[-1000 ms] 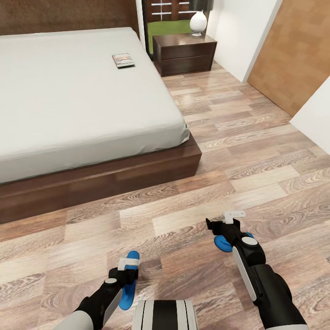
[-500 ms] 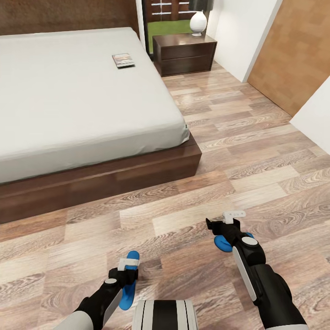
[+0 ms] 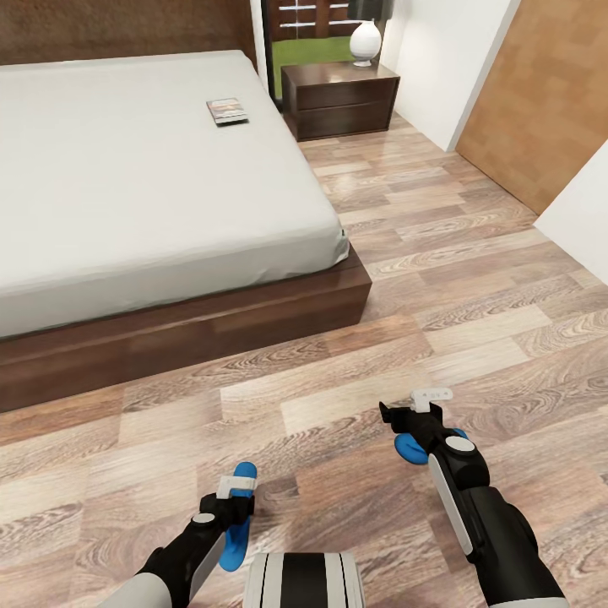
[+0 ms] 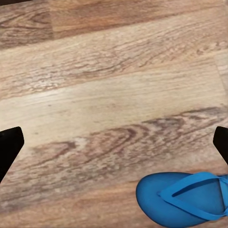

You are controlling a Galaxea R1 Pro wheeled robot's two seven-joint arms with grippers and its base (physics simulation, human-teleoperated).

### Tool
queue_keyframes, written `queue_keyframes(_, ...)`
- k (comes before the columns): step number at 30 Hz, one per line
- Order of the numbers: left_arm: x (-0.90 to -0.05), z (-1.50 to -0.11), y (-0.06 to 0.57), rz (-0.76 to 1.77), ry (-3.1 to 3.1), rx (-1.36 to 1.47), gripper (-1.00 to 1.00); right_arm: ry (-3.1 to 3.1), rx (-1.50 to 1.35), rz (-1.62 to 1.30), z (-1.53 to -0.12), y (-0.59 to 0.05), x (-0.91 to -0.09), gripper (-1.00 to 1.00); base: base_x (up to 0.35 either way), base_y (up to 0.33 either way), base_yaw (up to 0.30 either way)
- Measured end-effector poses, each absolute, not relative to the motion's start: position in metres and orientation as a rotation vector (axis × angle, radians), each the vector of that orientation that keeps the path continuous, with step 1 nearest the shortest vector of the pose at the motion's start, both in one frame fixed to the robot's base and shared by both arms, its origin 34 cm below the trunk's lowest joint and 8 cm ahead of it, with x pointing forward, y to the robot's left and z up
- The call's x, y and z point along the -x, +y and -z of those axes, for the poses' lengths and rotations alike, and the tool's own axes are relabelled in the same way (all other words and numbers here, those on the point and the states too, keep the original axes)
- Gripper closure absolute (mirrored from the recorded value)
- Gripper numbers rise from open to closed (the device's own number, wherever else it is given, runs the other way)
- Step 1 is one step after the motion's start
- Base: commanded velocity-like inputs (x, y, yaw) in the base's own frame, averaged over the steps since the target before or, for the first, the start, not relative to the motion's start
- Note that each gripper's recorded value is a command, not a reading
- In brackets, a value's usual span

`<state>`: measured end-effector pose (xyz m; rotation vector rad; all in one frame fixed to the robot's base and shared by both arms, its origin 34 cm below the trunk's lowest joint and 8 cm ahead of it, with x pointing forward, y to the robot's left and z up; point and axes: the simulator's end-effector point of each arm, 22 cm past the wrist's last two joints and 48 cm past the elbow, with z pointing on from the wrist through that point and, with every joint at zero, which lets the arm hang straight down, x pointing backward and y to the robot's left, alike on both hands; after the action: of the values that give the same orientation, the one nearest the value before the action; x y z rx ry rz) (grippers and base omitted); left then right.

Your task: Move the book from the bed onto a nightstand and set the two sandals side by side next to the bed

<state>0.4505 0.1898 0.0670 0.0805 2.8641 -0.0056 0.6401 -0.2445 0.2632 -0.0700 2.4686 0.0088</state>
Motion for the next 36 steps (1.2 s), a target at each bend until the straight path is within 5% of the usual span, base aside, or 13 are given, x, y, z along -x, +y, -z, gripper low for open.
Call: queue_keyframes(36,-0.404,-0.055,0.194,-0.015,2.958,-0.094,-1.00,2.470,0.070,-0.009,-0.263,-0.245,-0.640,-1.00,0.000,0.000,0.000)
